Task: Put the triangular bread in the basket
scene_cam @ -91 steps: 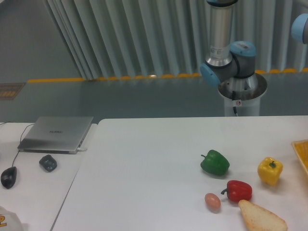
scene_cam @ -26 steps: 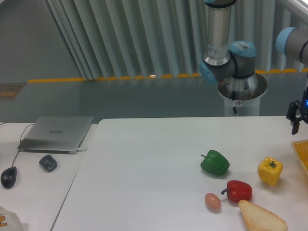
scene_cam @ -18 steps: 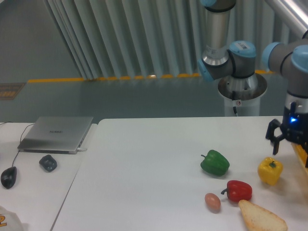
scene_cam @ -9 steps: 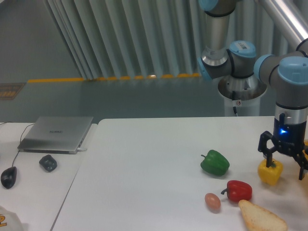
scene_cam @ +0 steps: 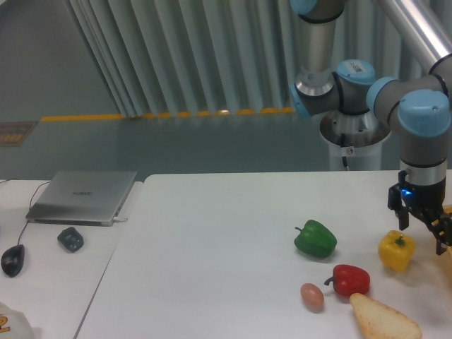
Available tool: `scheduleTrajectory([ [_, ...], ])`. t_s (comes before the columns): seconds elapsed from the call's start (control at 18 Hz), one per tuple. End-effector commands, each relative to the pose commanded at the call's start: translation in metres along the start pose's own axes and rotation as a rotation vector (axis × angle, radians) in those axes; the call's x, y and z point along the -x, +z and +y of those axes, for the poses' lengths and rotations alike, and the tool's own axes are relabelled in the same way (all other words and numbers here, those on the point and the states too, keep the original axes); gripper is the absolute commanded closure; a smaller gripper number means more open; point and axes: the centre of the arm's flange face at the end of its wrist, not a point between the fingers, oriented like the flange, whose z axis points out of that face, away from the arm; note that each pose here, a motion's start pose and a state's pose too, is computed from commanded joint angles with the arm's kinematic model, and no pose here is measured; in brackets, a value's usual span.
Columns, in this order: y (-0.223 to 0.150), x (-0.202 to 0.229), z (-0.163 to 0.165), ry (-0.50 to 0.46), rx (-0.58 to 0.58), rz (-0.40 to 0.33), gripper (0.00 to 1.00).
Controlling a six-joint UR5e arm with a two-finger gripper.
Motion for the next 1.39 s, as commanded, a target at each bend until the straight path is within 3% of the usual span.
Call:
scheduleTrajectory([
  [1.39, 0.016, -0.003, -0.001, -0.005, -0.008, 0.004, 0.00],
])
